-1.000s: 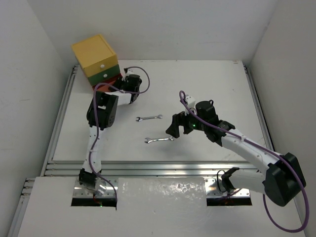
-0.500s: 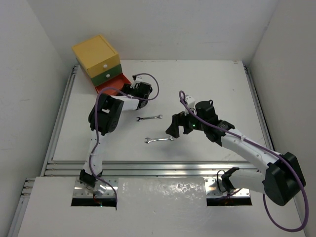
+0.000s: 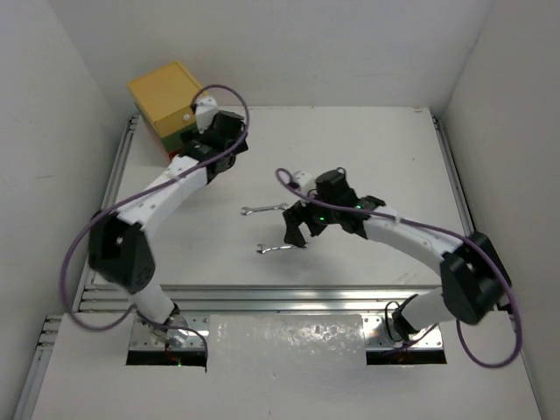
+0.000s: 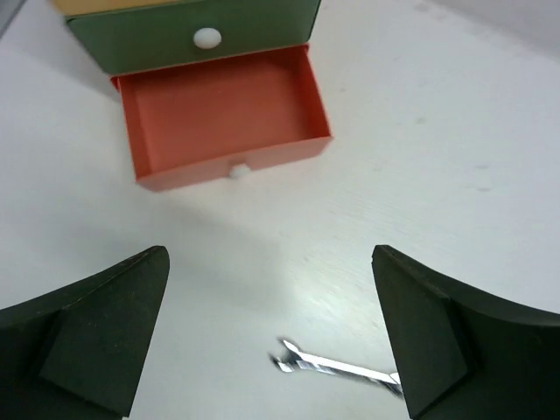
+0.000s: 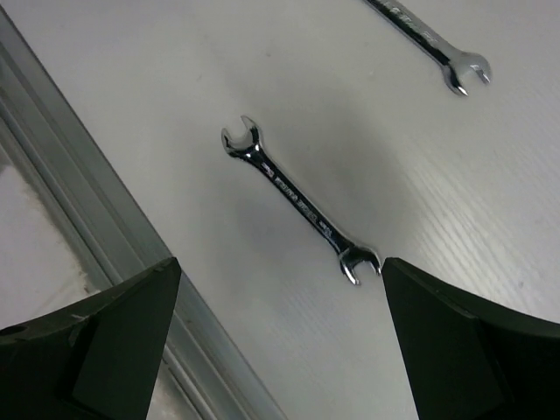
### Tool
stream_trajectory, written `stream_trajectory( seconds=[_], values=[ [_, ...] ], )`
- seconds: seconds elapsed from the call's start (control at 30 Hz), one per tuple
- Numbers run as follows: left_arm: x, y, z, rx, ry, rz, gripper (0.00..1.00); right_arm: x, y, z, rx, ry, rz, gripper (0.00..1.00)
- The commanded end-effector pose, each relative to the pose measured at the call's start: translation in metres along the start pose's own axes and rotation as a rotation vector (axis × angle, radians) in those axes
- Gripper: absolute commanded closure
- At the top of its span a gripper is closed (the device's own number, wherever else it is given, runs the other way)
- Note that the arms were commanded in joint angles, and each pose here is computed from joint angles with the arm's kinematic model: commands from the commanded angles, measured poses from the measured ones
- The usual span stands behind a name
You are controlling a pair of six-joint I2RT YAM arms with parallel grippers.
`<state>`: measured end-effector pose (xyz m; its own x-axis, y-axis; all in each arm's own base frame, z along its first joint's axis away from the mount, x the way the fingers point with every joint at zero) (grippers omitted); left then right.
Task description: Sort the tools into containers
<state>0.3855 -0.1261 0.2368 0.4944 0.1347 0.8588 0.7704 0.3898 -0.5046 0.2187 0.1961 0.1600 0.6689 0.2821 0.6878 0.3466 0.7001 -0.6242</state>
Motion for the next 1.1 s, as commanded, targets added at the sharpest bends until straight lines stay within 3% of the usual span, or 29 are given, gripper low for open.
stream_trajectory(
  seconds=[0.0, 0.03, 0.07, 0.2, 0.33, 0.47, 0.6, 0.73, 0.77, 0.87, 0.97, 1.07],
  values=[
    [0.010, -0.064, 0.031, -0.121, -0.268, 0.081, 0.00, 0.016, 0.026, 0.015, -0.029, -0.316, 0.168, 0.02],
    [0.010, -0.091, 0.052, -0.194, -0.269, 0.089, 0.00, 0.006, 0.043, 0.014, -0.088, -0.409, 0.363, 0.07],
    [0.002, -0.090, 0.052, -0.199, -0.254, 0.116, 0.00, -0.003, 0.053, 0.014, -0.081, -0.412, 0.406, 0.07],
    [0.004, -0.135, 0.092, -0.330, -0.201, 0.020, 0.00, 0.011, 0.074, 0.007, -0.132, -0.513, 0.471, 0.19],
    [-0.010, -0.152, 0.117, -0.388, -0.158, -0.049, 0.00, 0.012, 0.093, -0.004, -0.179, -0.562, 0.527, 0.40],
    [-0.026, -0.165, 0.124, -0.530, -0.149, -0.082, 0.00, 0.003, 0.107, -0.012, -0.171, -0.604, 0.572, 0.47],
    [-0.038, -0.161, 0.125, -0.538, -0.128, -0.072, 0.00, -0.015, 0.117, -0.019, -0.134, -0.602, 0.659, 0.55],
    [-0.046, -0.156, 0.122, -0.537, -0.114, -0.048, 0.00, -0.032, 0.125, -0.025, -0.116, -0.583, 0.718, 0.75],
    [-0.046, -0.156, 0.122, -0.538, -0.116, -0.047, 0.00, -0.036, 0.126, -0.025, -0.102, -0.570, 0.730, 0.86],
    [-0.047, -0.158, 0.123, -0.547, -0.134, -0.055, 0.00, -0.053, 0.126, -0.020, 0.002, -0.512, 0.770, 1.00],
    [-0.047, -0.162, 0.126, -0.551, -0.172, -0.063, 0.00, -0.052, 0.124, -0.016, 0.022, -0.483, 0.757, 1.00],
    [-0.052, -0.165, 0.130, -0.550, -0.217, -0.060, 0.00, -0.032, 0.113, -0.008, -0.018, -0.447, 0.650, 1.00]
  ],
)
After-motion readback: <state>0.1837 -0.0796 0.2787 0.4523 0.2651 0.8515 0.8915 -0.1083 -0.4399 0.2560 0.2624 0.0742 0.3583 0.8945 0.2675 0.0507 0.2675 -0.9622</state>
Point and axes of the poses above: each gripper's point midway between its finger pads, its own y axis out along the fingers, its own z axis along the line the jaws close on, x = y × z, the point moved 9 cm from there along -y, back along the fingers, and after that the axes turned 5 degrees about y, right-handed, at the moved point
